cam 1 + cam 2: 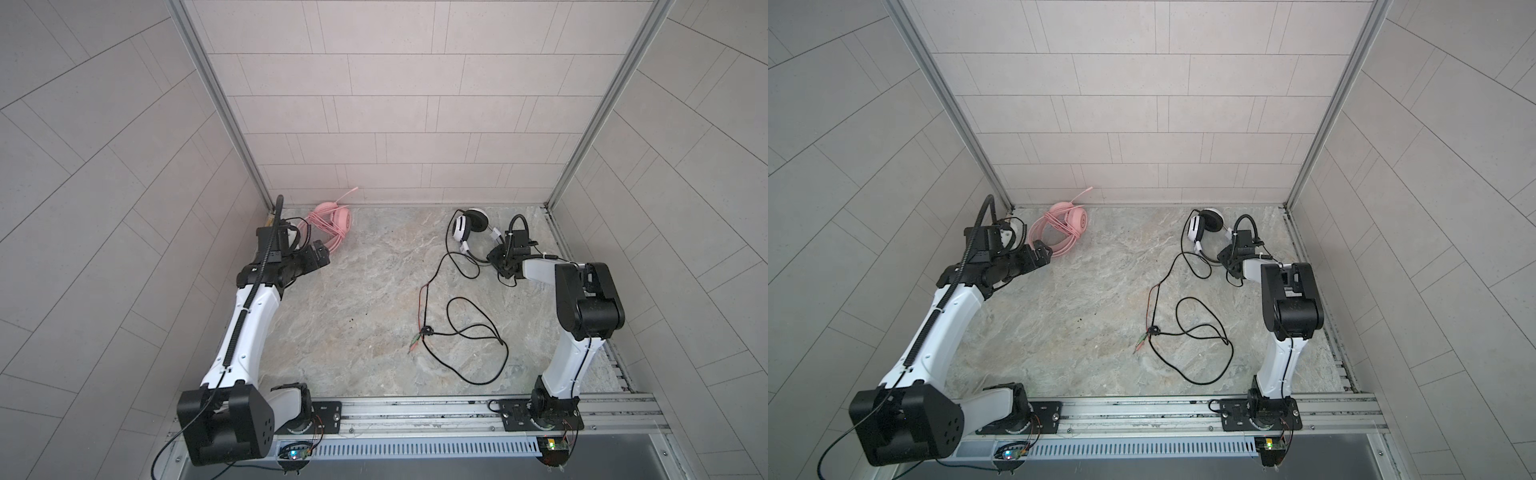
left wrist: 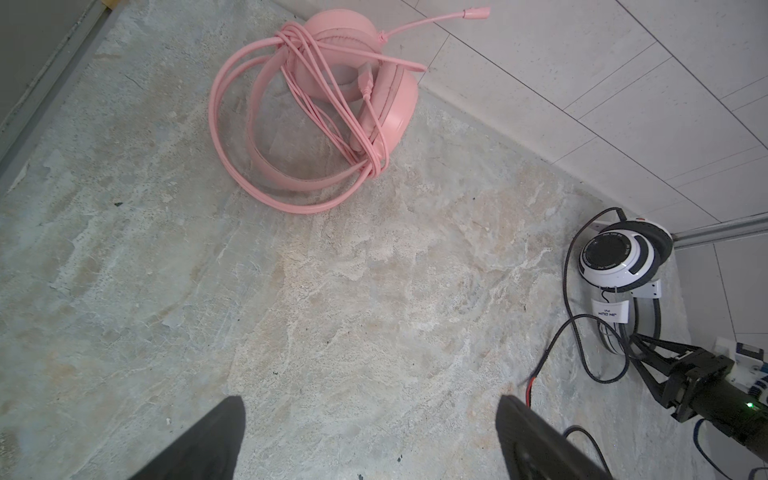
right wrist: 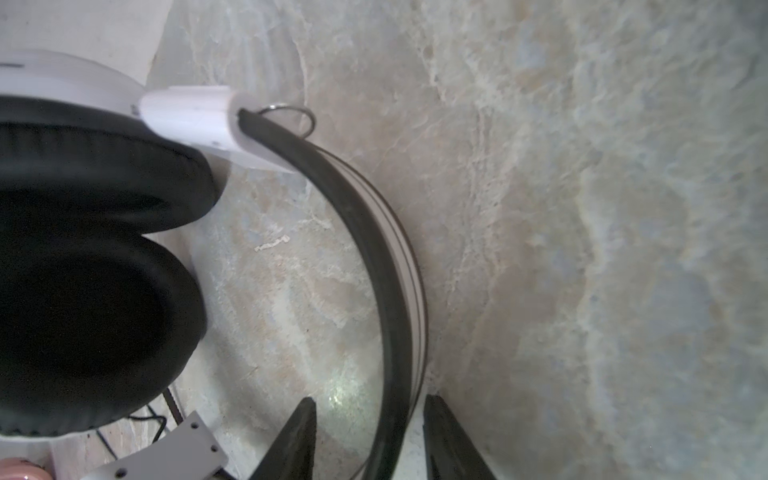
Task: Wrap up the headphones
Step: 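Grasp the white headset's headband with the right gripper, then lift the white headset with the right gripper toward the left gripper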
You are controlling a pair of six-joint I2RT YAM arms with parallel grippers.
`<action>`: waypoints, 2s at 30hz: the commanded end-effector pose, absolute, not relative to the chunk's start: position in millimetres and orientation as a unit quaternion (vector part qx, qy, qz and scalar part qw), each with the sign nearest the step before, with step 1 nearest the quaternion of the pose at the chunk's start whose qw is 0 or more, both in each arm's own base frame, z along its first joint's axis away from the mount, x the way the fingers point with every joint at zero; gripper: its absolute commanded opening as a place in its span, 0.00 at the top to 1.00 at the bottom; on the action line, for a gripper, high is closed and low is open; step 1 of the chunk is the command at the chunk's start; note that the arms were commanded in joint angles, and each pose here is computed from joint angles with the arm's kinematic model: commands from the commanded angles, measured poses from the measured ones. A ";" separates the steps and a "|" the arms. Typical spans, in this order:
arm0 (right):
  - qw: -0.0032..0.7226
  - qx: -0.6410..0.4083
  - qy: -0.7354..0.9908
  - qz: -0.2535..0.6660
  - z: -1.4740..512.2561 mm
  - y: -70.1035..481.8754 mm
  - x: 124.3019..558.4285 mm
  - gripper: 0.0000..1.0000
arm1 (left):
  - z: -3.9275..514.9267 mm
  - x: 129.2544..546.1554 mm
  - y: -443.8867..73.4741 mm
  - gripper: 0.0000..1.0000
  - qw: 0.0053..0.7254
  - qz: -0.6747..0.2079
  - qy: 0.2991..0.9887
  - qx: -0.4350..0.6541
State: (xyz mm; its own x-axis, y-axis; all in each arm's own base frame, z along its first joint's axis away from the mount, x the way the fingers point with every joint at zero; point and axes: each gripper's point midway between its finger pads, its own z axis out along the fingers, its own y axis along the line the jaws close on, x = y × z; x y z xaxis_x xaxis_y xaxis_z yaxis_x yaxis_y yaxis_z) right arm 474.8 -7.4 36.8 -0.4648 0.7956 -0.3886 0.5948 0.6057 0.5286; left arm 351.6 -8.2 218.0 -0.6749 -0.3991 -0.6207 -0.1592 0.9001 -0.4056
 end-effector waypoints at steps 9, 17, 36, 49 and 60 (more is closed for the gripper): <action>0.342 0.354 0.864 0.104 74.0 -19.7 481.2 0.98 | 225.7 349.8 -9.5 0.00 0.396 -0.168 0.890 -0.150; 0.440 0.194 0.877 0.014 183.6 -1.0 484.9 1.00 | 229.9 348.9 -9.5 0.00 0.404 -0.168 0.887 -0.149; 0.484 -0.410 0.761 -0.138 290.9 250.2 403.6 1.00 | 281.7 346.4 -95.2 0.03 0.432 -0.258 0.864 0.026; 0.467 -0.499 0.729 -0.041 296.2 307.0 345.1 1.00 | 295.7 313.2 -182.8 0.14 0.410 -0.333 0.814 0.241; 0.455 -0.527 0.715 0.062 308.8 323.9 311.3 1.00 | 274.4 307.0 -189.5 0.22 0.377 -0.307 0.819 0.304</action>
State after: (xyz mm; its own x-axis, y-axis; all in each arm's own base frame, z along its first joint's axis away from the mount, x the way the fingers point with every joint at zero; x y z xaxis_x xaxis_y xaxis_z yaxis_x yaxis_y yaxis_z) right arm 326.7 313.4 270.9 -0.0742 -0.7779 -0.6239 -0.7882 0.4290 -0.4412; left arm 308.7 -187.0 270.4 -0.5693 0.2165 -0.7931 0.6930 0.6455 -0.3212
